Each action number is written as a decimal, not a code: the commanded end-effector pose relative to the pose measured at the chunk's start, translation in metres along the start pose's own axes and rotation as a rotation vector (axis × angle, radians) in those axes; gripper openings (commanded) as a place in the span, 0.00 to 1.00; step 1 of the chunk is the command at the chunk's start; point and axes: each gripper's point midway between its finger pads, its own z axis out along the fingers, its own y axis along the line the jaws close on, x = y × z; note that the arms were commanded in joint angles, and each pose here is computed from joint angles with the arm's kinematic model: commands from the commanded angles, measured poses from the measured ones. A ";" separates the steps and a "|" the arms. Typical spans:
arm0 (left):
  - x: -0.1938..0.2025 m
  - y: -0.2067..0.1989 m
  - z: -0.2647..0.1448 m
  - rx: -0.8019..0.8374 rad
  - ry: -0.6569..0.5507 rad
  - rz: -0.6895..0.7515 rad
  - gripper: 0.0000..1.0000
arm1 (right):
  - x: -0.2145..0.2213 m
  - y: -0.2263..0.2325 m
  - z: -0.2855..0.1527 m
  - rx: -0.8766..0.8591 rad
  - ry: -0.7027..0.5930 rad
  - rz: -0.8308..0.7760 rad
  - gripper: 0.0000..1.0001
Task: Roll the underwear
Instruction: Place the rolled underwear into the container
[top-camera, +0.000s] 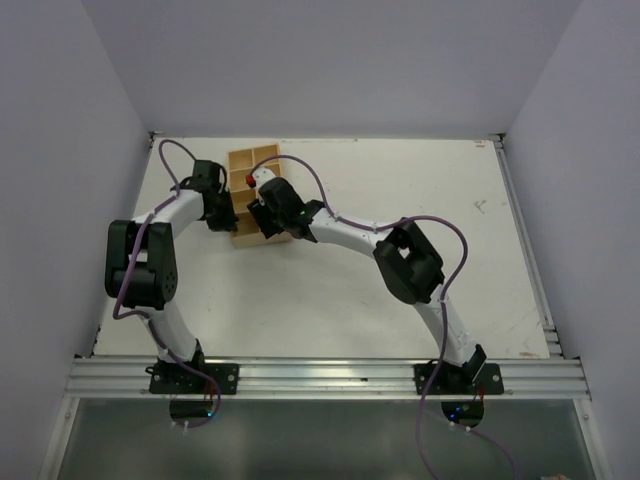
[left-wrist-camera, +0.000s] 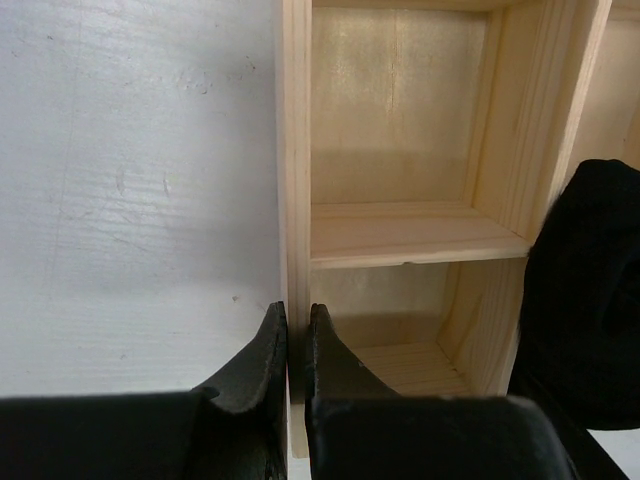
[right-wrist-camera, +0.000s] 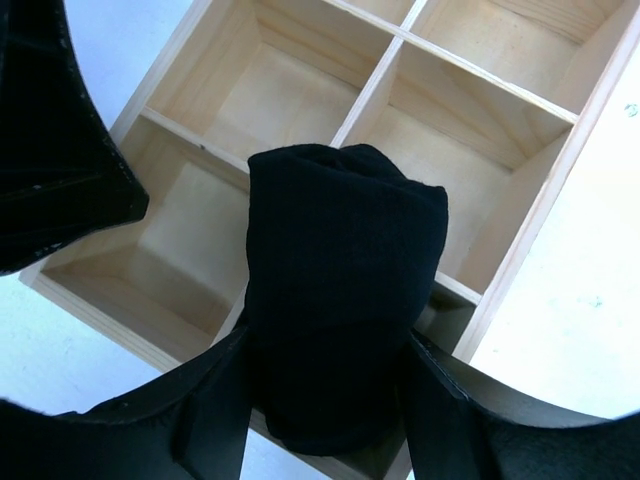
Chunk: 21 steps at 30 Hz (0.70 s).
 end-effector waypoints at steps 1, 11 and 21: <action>0.025 -0.005 0.003 0.034 0.092 -0.065 0.00 | 0.022 0.004 -0.019 -0.042 0.094 -0.006 0.60; 0.017 -0.001 0.003 -0.004 0.081 -0.063 0.00 | 0.000 0.002 -0.028 -0.035 0.047 -0.002 0.65; 0.009 0.014 0.005 -0.092 0.066 -0.039 0.00 | -0.018 -0.004 -0.035 0.001 0.011 0.028 0.68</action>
